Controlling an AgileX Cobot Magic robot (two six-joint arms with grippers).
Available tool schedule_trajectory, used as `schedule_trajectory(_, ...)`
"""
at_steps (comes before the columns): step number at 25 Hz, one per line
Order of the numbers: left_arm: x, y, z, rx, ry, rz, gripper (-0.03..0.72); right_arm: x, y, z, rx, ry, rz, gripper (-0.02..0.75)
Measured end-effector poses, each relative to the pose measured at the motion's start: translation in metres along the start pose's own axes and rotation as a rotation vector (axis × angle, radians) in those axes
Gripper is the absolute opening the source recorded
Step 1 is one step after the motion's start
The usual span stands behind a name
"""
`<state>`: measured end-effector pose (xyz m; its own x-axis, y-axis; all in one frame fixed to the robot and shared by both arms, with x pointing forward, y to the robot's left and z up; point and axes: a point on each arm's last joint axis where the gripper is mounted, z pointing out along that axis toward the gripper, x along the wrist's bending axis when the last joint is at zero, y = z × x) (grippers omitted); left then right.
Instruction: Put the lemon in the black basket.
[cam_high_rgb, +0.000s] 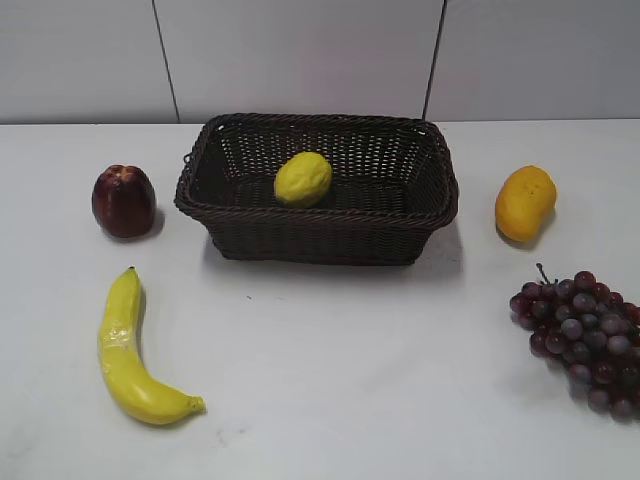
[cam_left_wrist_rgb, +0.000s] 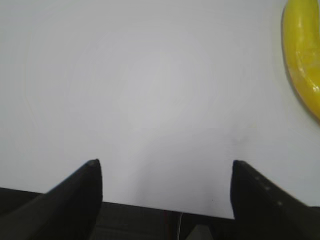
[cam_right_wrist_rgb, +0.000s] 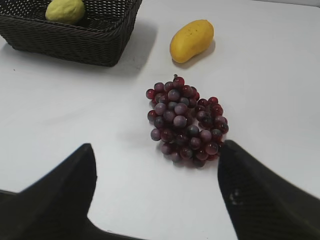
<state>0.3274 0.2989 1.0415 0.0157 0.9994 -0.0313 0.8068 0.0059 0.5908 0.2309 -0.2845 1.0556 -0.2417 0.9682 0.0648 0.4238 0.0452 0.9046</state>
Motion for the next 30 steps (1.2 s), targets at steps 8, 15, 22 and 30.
schedule_trajectory(8,-0.001,-0.008,-0.013,-0.215,-0.001,0.0,0.591,0.0,0.0,0.0,0.0,0.0,0.0,0.571)
schedule_trajectory(15,-0.003,-0.01,-0.017,-0.242,-0.024,-0.014,0.591,0.0,0.0,0.0,0.0,0.0,0.0,0.571)
schedule_trajectory(22,-0.002,-0.029,-0.025,-0.073,-0.004,0.008,0.591,0.0,0.0,0.0,0.0,0.0,0.0,0.571)
schedule_trajectory(30,-0.003,-0.055,-0.049,-0.31,0.002,0.02,0.591,0.0,0.0,0.0,0.0,0.0,0.0,0.571)
